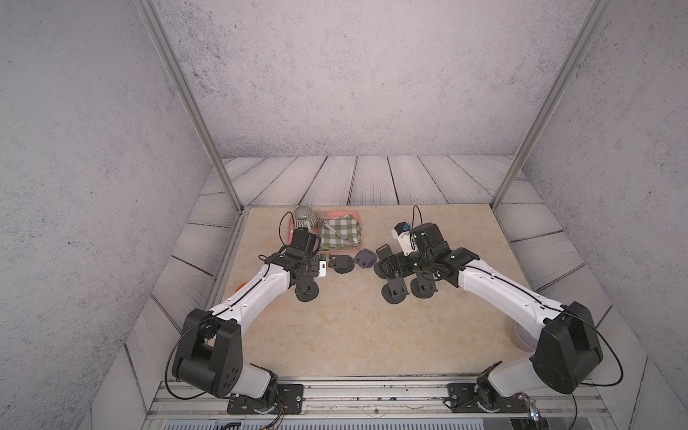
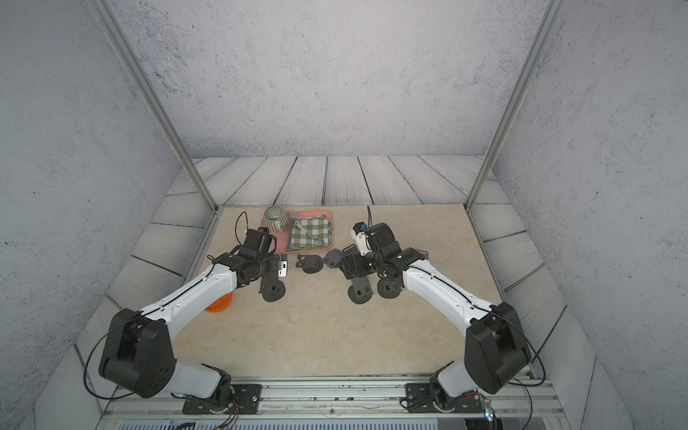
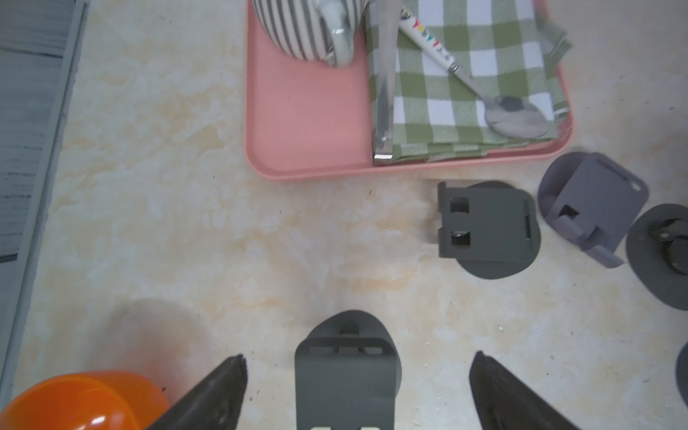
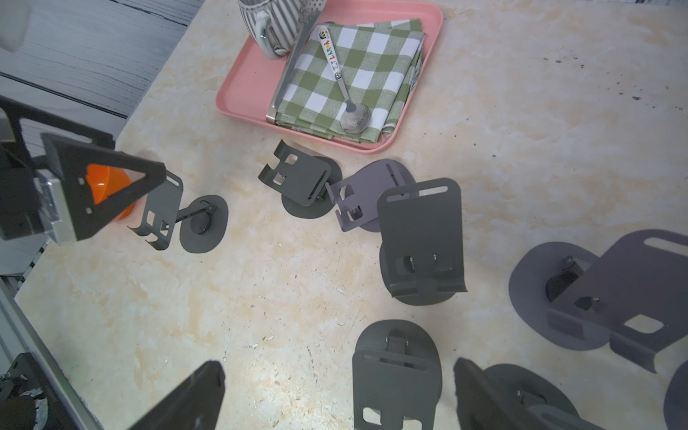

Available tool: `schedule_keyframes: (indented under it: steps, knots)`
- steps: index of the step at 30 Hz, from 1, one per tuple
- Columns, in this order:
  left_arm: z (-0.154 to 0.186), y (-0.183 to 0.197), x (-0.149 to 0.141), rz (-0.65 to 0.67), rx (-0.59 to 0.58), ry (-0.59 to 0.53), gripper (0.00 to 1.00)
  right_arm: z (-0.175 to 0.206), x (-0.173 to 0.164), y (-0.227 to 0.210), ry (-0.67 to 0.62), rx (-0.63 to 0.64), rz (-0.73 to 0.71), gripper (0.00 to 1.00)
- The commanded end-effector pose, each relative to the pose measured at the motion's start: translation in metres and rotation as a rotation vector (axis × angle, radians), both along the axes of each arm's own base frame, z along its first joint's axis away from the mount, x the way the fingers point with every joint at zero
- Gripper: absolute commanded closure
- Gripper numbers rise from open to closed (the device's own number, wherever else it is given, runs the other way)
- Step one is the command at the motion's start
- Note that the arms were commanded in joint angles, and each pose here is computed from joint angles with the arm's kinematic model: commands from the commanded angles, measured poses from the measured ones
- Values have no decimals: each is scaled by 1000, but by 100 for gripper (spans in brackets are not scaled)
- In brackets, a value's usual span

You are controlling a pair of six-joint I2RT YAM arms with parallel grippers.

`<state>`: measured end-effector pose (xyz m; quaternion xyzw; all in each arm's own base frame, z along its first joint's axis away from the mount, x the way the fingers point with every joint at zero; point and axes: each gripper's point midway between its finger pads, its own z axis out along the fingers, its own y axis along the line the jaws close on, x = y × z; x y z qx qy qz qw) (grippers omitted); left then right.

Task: Open the phone stand
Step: Place the phone stand at the center of the board, then adjust the phone stand at the center of the board.

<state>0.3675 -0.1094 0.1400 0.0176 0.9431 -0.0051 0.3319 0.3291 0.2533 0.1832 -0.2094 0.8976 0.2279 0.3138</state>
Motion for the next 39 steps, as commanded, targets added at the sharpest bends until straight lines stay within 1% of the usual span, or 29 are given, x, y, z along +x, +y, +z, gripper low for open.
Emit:
schedule_keyframes:
  steps: [1, 6, 9, 12, 16, 17, 20, 23, 24, 26, 27, 33, 39]
  knots:
    - [5, -16, 7, -46, -4, 6, 1, -4, -3, -8, -10, -34, -9, 1]
    - [3, -33, 23, -77, 11, 14, 6, -5, -2, -11, -15, -43, -16, 1]
    - [-3, -39, 32, -67, 1, 20, 9, -6, -1, -12, -14, -47, -22, 1]
    - [-11, -46, 41, -59, -23, 25, 17, -7, -1, -13, -10, -37, -23, 1]
    - [-24, -53, 51, -49, -36, 42, 41, -8, -1, -14, -8, -34, -26, 1]
    - [-28, -55, 53, -53, -40, 54, 45, -8, -1, -14, -6, -35, -27, 1]
    - [-40, -67, 60, -80, -65, 93, 68, -7, -1, -15, -9, -33, -28, 1]
    - [-54, -74, 67, -88, -66, 121, 86, -6, -1, -14, -7, -26, -27, 1]
    - [-57, -76, 70, -88, -65, 125, 91, -7, -1, -15, -6, -25, -28, 1]
    - [-63, -78, 75, -87, -59, 133, 97, -6, -2, -16, -5, -23, -29, 1]
    - [-66, -79, 78, -87, -54, 134, 100, -6, -2, -15, -6, -22, -27, 1]
    - [-92, -84, 84, -96, -26, 188, 100, -6, -2, -16, -5, -23, -26, 1]
    - [-102, -82, 83, -97, -7, 205, 100, -5, -2, -16, -6, -21, -25, 1]
